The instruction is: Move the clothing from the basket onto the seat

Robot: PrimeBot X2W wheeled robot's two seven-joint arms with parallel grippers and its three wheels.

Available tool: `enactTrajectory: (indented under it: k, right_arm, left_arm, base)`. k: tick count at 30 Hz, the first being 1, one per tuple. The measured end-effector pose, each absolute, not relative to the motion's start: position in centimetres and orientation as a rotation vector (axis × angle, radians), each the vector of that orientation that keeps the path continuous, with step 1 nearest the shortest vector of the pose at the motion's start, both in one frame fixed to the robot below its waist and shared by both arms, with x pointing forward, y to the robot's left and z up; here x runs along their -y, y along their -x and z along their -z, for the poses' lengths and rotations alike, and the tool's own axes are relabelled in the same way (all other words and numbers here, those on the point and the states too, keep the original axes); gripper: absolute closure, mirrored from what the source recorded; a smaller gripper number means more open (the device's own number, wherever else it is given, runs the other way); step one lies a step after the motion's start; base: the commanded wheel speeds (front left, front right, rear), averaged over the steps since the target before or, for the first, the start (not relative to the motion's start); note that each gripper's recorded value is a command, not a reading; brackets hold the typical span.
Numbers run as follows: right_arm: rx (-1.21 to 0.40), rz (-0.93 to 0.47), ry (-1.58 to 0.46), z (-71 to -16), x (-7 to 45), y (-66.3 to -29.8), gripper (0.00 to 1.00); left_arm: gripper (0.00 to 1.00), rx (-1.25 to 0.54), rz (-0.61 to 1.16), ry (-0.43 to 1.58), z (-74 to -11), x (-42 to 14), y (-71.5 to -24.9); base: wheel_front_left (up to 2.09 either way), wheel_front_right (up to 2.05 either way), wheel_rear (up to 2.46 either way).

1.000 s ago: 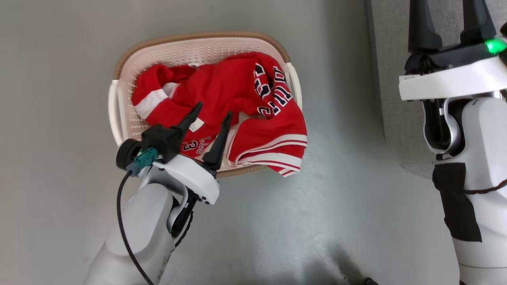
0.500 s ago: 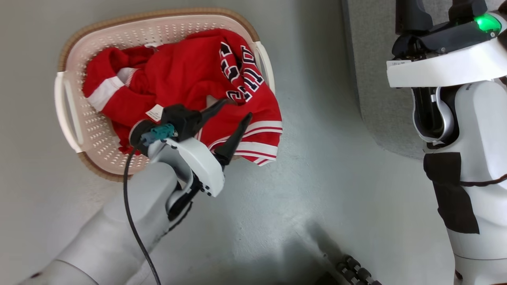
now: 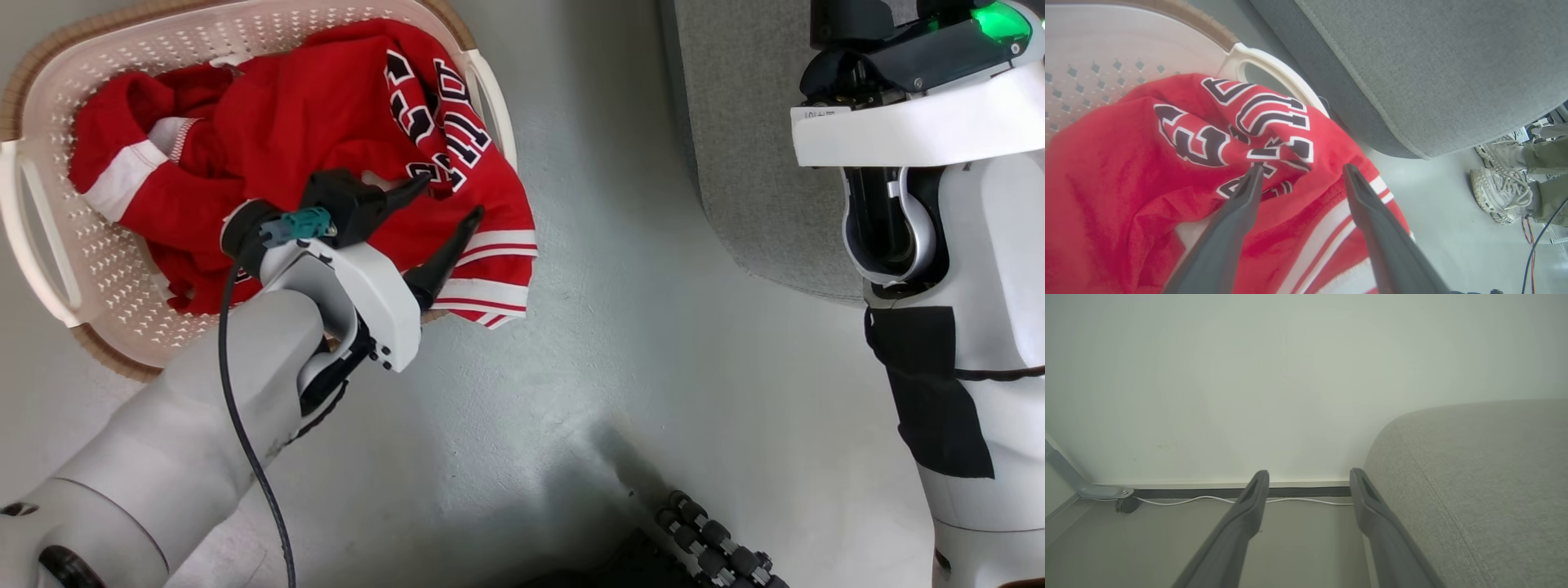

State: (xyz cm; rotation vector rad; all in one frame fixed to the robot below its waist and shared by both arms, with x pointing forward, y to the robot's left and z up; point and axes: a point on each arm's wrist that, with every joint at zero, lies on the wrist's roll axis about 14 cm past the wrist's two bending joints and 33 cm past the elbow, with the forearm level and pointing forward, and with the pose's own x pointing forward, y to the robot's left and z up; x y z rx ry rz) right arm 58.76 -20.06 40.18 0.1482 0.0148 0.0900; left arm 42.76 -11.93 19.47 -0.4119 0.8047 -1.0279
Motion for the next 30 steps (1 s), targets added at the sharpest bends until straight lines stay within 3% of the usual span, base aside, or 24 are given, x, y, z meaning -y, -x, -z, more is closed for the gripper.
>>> enactTrajectory:
  k: [9, 10, 16, 30]
  right_arm:
    - [-0.043, -0.067, -0.158, -39.0, 21.0, -58.3, 0.00]
    - [-0.044, -0.064, -0.159, -39.0, 21.1, -58.3, 0.00]
    - [-0.039, -0.054, -0.160, -39.4, 21.5, -58.2, 0.00]
    - [-0.033, -0.020, -0.125, -41.8, 21.8, -56.0, 0.00]
  left_arm:
    - [0.00, -0.810, 1.068, 0.425, -18.5, 13.2, -43.1]
    - [1.00, -0.813, 1.073, 0.426, -18.5, 13.3, -43.0]
    - [1.00, -0.808, 1.081, 0.421, -18.8, 13.7, -43.1]
    - [1.00, -0.682, 0.904, 0.393, -24.2, 9.7, -46.4]
  base:
    - [0.00, 0.00, 0.00]
    - [0.00, 0.00, 0.00]
    - [0.00, 0.00, 0.00]
    - [0.00, 0.00, 0.00]
